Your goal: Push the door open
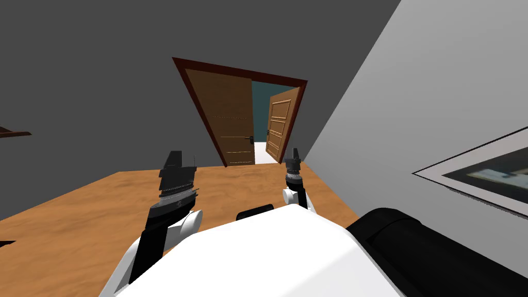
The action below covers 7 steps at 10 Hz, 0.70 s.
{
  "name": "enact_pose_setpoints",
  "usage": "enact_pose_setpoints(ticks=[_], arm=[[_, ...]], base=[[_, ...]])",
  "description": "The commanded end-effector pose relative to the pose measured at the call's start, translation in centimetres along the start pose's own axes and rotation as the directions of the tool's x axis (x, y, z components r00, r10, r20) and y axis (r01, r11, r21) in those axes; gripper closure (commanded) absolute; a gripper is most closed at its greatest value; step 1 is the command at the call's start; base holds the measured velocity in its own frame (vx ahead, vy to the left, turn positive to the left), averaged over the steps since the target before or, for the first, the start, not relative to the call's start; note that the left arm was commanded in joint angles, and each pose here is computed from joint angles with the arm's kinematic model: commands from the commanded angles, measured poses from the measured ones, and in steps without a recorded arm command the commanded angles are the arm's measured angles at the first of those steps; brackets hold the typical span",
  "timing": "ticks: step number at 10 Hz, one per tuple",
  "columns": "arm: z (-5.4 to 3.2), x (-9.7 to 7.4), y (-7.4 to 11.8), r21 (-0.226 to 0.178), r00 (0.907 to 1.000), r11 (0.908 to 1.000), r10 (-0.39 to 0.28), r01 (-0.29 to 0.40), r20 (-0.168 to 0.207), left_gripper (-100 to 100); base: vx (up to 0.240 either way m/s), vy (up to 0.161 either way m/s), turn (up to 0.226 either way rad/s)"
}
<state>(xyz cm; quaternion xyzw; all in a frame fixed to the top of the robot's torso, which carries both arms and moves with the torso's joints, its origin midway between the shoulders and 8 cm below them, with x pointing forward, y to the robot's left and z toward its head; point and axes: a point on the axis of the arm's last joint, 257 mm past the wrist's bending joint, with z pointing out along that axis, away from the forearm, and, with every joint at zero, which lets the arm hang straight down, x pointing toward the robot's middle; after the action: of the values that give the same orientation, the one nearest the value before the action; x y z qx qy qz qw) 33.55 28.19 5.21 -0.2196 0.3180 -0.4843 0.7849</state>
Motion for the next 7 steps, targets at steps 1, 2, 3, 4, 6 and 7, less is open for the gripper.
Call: enact_pose_setpoints(ticks=[1, 2, 3, 4, 6, 7], arm=[[-0.14, 0.5, 0.5, -0.011, 0.9999, 0.9999, -0.009, 0.009, -0.009, -100], [-0.24, 0.8, 0.8, -0.017, 0.9998, 0.9998, -0.014, 0.014, -0.014, -100], [-0.35, 1.1, 1.1, -0.025, 0.9996, 0.9995, -0.02, 0.02, -0.019, -100], [-0.53, 1.6, 1.6, -0.037, 0.9992, 0.9989, -0.03, 0.029, -0.028, -100], [-0.91, 2.6, 2.6, -0.06, 0.9979, 0.9971, -0.048, 0.046, -0.043, -100], [-1.11, 3.1, 3.0, -0.072, 0.9971, 0.996, -0.057, 0.054, -0.05, -100]], base=[[0.123, 0.059, 0.008], [0.187, -0.001, 0.034], [0.183, -0.026, 0.032], [0.204, -0.053, 0.029], [0.21, -0.017, 0.041], [0.177, 0.01, 0.029]])
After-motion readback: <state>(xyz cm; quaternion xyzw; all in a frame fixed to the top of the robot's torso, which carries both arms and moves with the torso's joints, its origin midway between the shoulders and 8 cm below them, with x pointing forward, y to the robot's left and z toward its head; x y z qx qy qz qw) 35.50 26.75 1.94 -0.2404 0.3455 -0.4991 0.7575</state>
